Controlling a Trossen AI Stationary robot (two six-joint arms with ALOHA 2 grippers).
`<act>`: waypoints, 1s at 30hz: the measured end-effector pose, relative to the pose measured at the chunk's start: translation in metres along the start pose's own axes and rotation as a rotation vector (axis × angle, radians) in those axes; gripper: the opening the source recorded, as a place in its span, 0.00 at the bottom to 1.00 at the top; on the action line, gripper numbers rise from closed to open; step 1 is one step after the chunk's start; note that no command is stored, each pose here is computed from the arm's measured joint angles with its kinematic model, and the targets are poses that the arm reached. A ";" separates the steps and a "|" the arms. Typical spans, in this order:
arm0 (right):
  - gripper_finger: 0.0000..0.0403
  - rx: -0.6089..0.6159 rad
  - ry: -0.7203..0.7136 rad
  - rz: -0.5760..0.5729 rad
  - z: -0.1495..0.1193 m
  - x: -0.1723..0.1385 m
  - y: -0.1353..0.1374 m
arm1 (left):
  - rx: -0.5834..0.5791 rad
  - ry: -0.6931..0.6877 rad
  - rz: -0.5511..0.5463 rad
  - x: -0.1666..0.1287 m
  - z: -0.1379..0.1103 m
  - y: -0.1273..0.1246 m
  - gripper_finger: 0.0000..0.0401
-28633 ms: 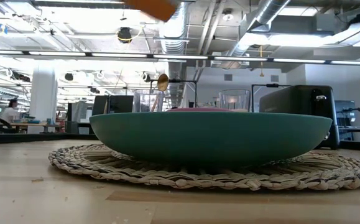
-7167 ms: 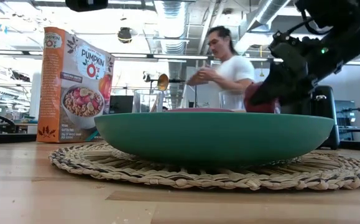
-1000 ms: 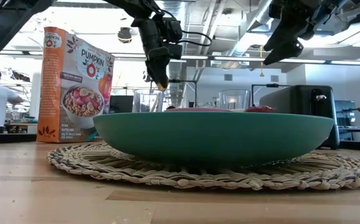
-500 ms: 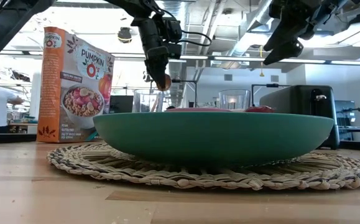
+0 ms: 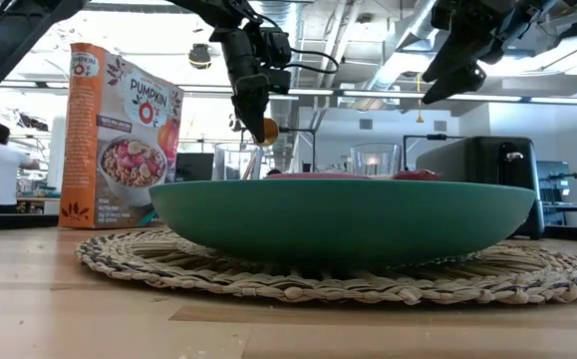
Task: Arrange a breakfast setting
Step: Put the gold spoon to the left of the pink bowl
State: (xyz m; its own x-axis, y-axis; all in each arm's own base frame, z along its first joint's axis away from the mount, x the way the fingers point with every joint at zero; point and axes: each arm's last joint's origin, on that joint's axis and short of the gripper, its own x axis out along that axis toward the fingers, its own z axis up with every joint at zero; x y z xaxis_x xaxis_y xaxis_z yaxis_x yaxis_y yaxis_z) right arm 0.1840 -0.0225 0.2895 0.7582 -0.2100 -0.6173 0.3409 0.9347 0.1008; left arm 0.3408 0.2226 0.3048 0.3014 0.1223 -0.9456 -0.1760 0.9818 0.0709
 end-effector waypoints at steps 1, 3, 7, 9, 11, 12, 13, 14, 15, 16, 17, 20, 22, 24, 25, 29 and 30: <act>0.89 -0.001 0.000 0.000 0.000 0.000 0.000 | 0.000 0.000 0.000 0.000 0.000 0.000 0.12; 0.89 -0.002 0.000 0.000 0.000 0.000 0.000 | 0.000 0.000 0.000 0.000 0.000 0.000 0.10; 0.89 -0.006 0.000 0.000 0.000 0.000 0.000 | -0.004 0.002 0.000 0.000 0.000 0.000 0.07; 0.89 -0.007 0.000 0.000 0.000 0.000 0.000 | -0.008 0.002 -0.001 0.000 0.000 0.000 0.05; 0.89 -0.007 0.000 0.000 0.000 0.000 0.000 | -0.010 0.003 -0.002 0.000 0.000 0.000 0.04; 0.89 -0.007 0.000 0.000 0.000 0.000 0.000 | -0.009 0.003 -0.002 0.000 0.000 -0.001 0.03; 0.89 -0.007 0.000 0.000 0.000 0.000 0.000 | -0.009 0.005 -0.003 0.000 0.000 -0.001 0.03; 0.89 -0.007 0.000 0.000 0.000 0.000 0.000 | -0.008 0.006 -0.003 0.000 0.000 -0.001 0.03; 0.89 -0.007 0.000 0.000 0.000 0.000 0.000 | -0.006 0.006 -0.004 0.000 0.000 -0.002 0.03; 0.89 -0.007 0.000 0.000 0.000 0.000 0.000 | -0.004 0.006 -0.004 0.000 0.001 -0.003 0.03; 0.89 -0.007 0.000 0.000 0.000 0.000 0.000 | -0.002 0.005 -0.005 0.000 0.001 -0.004 0.03; 0.89 -0.008 0.000 0.000 0.000 0.000 0.000 | 0.001 0.009 0.005 -0.001 0.002 -0.006 0.03; 0.89 -0.007 0.000 0.000 0.000 0.000 0.000 | 0.004 0.011 0.017 -0.003 0.002 -0.008 0.03; 0.89 -0.007 0.000 0.000 0.000 0.000 0.000 | 0.006 0.002 0.025 -0.008 0.001 -0.009 0.03; 0.89 -0.007 0.000 0.000 0.000 0.000 0.000 | 0.004 -0.003 0.031 -0.011 0.001 -0.009 0.03; 0.89 -0.007 0.000 0.000 0.000 0.000 0.000 | -0.004 -0.033 0.052 -0.025 -0.002 -0.011 0.03; 0.89 -0.007 0.000 0.000 0.000 0.000 0.000 | -0.004 -0.040 0.061 -0.029 -0.002 -0.011 0.03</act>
State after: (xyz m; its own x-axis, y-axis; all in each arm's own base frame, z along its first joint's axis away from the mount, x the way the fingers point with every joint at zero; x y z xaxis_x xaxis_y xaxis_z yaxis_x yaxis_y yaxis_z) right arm 0.1840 -0.0225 0.2895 0.7582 -0.2096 -0.6174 0.3366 0.9368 0.0954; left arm 0.3317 0.2073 0.3310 0.3272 0.1877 -0.9261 -0.1993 0.9717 0.1265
